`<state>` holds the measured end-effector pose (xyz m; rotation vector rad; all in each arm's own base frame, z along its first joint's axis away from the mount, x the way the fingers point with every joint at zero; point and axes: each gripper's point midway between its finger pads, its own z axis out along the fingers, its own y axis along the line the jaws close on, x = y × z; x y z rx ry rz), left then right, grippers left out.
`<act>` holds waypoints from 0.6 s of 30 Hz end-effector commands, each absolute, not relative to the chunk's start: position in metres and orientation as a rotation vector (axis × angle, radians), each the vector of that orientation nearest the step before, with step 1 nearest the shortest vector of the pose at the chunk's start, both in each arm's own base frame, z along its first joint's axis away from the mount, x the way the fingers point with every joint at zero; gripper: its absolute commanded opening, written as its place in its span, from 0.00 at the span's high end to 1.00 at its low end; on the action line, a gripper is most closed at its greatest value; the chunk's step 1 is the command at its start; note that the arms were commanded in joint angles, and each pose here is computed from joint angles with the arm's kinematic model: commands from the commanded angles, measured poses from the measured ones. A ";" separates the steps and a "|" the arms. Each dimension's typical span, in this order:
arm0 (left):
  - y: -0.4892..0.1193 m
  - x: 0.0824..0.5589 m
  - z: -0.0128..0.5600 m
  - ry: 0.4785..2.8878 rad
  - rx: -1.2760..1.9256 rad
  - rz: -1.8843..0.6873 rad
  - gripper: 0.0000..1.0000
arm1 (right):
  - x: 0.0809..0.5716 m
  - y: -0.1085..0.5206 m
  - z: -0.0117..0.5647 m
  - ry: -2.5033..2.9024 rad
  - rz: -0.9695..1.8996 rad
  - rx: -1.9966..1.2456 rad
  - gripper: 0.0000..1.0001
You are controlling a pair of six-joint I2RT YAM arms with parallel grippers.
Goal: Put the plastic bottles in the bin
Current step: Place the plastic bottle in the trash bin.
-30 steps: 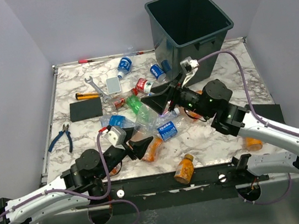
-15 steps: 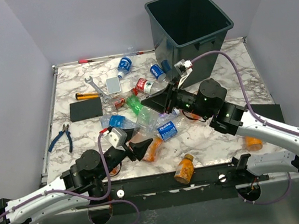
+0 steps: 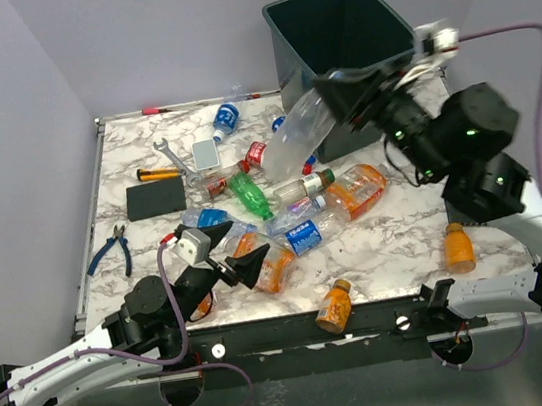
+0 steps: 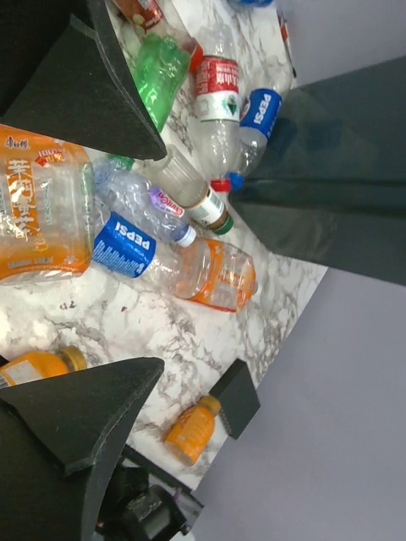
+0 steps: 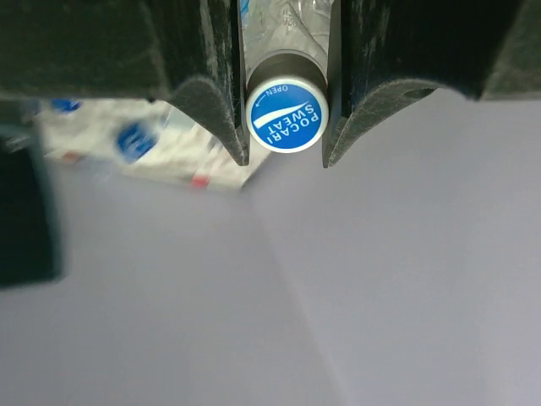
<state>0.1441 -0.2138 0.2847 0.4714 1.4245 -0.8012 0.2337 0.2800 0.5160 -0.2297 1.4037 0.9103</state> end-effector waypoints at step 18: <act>-0.188 0.164 0.281 1.467 0.336 -0.672 0.01 | 0.467 0.069 0.576 1.108 -0.038 0.477 0.99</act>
